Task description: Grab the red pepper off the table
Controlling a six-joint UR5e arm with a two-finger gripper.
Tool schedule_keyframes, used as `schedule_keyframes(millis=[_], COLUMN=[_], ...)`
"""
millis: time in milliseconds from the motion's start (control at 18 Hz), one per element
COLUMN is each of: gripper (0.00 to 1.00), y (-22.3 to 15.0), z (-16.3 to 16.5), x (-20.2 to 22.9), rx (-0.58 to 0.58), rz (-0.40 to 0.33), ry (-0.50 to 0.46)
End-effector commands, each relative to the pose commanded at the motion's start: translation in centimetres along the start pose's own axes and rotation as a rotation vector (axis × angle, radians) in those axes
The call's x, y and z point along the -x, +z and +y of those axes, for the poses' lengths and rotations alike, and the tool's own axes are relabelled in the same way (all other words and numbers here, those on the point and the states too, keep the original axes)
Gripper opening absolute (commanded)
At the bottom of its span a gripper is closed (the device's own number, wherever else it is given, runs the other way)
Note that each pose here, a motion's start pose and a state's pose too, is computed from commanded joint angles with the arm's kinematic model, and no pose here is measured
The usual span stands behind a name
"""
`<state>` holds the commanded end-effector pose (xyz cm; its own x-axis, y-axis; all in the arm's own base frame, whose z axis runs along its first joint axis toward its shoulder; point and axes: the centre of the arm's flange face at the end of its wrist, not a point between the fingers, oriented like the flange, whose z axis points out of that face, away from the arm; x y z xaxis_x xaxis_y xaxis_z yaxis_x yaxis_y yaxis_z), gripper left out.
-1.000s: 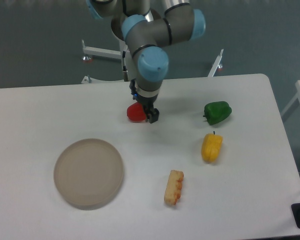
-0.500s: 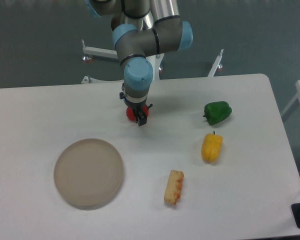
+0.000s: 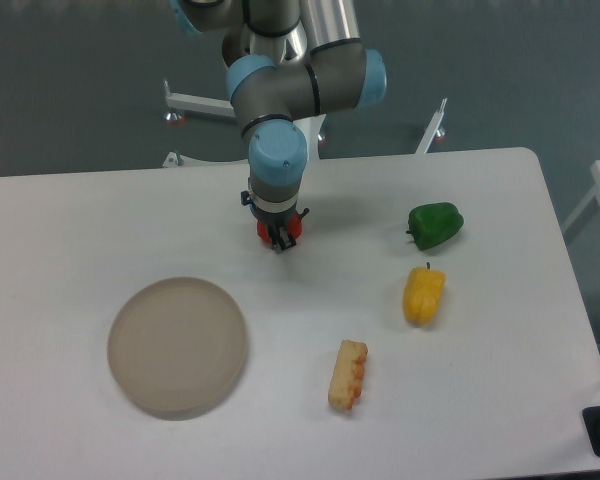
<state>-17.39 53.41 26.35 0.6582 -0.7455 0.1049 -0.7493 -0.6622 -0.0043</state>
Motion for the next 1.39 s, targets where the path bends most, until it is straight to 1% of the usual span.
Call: schedule_keyframes(millis=[167, 222, 278, 333, 444, 722, 778, 944, 1000, 1056, 1222, 1389], gripper=[0.39, 0.39, 0.39, 0.39, 0.39, 0.39, 0.36, 0.34, 0.34, 0.34, 0.34, 0.34], y=[-3.3, -4.0, -5.3, -6.7, -9.3, -12.7, -13.7, -15.3, -15.2, -14.4, -15.1, -14.4], z=[2.0, 2.8, 5.0, 6.5, 7.9, 11.2, 12.1, 13.0, 13.2, 13.0, 12.8, 12.3], x=[2.1, 2.7, 3.7, 4.7, 6.4, 11.5, 12.8, 14.9, 15.3, 16.0, 16.9, 17.2], rx=[-0.013, -0.015, -0.023, -0.033, -0.037, -0.042, -0.048, -0.045, -0.045, -0.043, -0.043, -0.038], rz=[-0.061, -0.069, -0.07, -0.08, -0.072, -0.023, -0.017, -0.048, -0.048, -0.041, -0.064, -0.057], ry=[-0.046, -0.078, -0.149, -0.181, -0.206, -0.261, -0.274, -0.285, -0.286, -0.283, -0.277, -0.265])
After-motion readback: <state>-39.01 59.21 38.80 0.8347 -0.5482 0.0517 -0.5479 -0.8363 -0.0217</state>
